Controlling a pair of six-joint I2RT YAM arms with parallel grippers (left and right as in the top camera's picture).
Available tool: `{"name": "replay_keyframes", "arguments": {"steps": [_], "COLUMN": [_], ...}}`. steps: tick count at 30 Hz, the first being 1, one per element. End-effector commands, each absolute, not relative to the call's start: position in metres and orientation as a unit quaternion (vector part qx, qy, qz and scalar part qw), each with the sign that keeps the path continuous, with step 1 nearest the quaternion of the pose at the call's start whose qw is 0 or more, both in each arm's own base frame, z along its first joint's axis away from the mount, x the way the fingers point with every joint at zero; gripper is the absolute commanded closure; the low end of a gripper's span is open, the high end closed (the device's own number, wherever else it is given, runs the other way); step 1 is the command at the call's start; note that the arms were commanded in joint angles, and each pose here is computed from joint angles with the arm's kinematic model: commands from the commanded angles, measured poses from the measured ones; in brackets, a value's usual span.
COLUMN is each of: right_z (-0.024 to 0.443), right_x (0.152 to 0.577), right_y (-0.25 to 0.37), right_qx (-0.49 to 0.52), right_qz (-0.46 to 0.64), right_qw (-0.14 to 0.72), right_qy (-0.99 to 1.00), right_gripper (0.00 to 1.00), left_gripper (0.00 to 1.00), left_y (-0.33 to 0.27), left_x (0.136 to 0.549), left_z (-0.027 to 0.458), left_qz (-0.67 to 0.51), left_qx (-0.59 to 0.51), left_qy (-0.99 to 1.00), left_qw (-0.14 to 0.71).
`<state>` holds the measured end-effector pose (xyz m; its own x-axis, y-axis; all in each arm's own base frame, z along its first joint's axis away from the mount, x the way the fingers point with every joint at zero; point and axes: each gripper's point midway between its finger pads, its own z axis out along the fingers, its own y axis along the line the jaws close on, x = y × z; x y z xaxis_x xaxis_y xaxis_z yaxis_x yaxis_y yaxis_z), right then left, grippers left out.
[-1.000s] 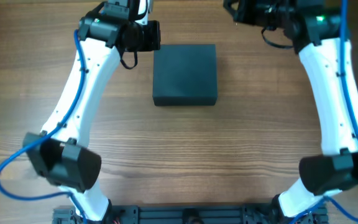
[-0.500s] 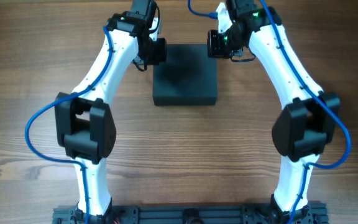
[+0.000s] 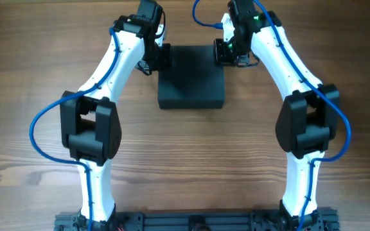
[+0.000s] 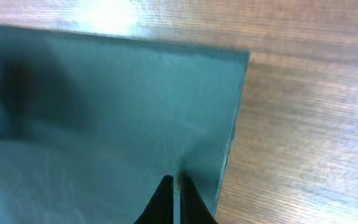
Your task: Pack container
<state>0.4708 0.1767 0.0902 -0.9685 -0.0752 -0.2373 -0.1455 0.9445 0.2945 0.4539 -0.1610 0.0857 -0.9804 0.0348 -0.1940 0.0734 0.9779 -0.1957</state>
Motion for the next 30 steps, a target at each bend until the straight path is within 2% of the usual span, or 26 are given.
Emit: {"name": "replay_keyframes", "arguments": {"steps": [1, 3, 8, 9, 12, 13, 14, 15, 16, 17, 30], "right_z": [0.193, 0.247, 0.336, 0.349, 0.368, 0.37, 0.369, 0.365, 0.362, 0.36, 0.354], "right_x": [0.486, 0.486, 0.462, 0.455, 0.446, 0.445, 0.444, 0.441, 0.44, 0.438, 0.433], "right_y": [0.15, 0.121, 0.071, 0.063, 0.053, 0.053, 0.053, 0.053, 0.052, 0.052, 0.049], "right_qx": [-0.053, -0.029, 0.012, 0.016, 0.014, 0.008, 0.005, 0.007, 0.007, 0.007, 0.01], "right_qz": [0.113, 0.075, 0.056, 0.054, 0.048, 0.045, 0.044, 0.043, 0.043, 0.042, 0.033], "right_qw": [0.255, 0.324, 0.419, 0.432, 0.452, 0.454, 0.451, 0.444, 0.438, 0.433, 0.42], "right_qy": [0.959, 0.943, 0.906, 0.9, 0.89, 0.89, 0.891, 0.895, 0.898, 0.9, 0.907], "right_gripper": [0.96, 0.96, 0.95, 0.95, 0.93, 0.88, 0.82, 0.51, 0.14, 0.01, 0.01], "left_gripper": [0.89, 0.79, 0.72, 0.54, 0.46, 0.31, 0.0, 0.01, 0.0, 0.0, 0.0], "left_y": [-0.119, -0.08, -0.004, 0.011, 0.041, 0.048, 0.053, 0.059, 0.062, 0.064, 0.065], "left_x": [0.465, 0.461, 0.428, 0.417, 0.398, 0.394, 0.391, 0.385, 0.384, 0.383, 0.383], "left_z": [0.169, 0.207, 0.268, 0.276, 0.284, 0.284, 0.282, 0.279, 0.278, 0.278, 0.278], "left_qz": [-0.071, -0.036, 0.001, 0.009, 0.022, 0.025, 0.027, 0.029, 0.03, 0.03, 0.031], "left_qx": [0.007, -0.026, -0.073, -0.076, -0.103, -0.111, -0.118, -0.127, -0.131, -0.133, -0.134], "left_qy": [0.978, 0.971, 0.958, 0.958, 0.957, 0.957, 0.958, 0.96, 0.96, 0.96, 0.96], "left_qw": [0.196, 0.237, 0.277, 0.277, 0.271, 0.266, 0.259, 0.248, 0.244, 0.245, 0.245]}}
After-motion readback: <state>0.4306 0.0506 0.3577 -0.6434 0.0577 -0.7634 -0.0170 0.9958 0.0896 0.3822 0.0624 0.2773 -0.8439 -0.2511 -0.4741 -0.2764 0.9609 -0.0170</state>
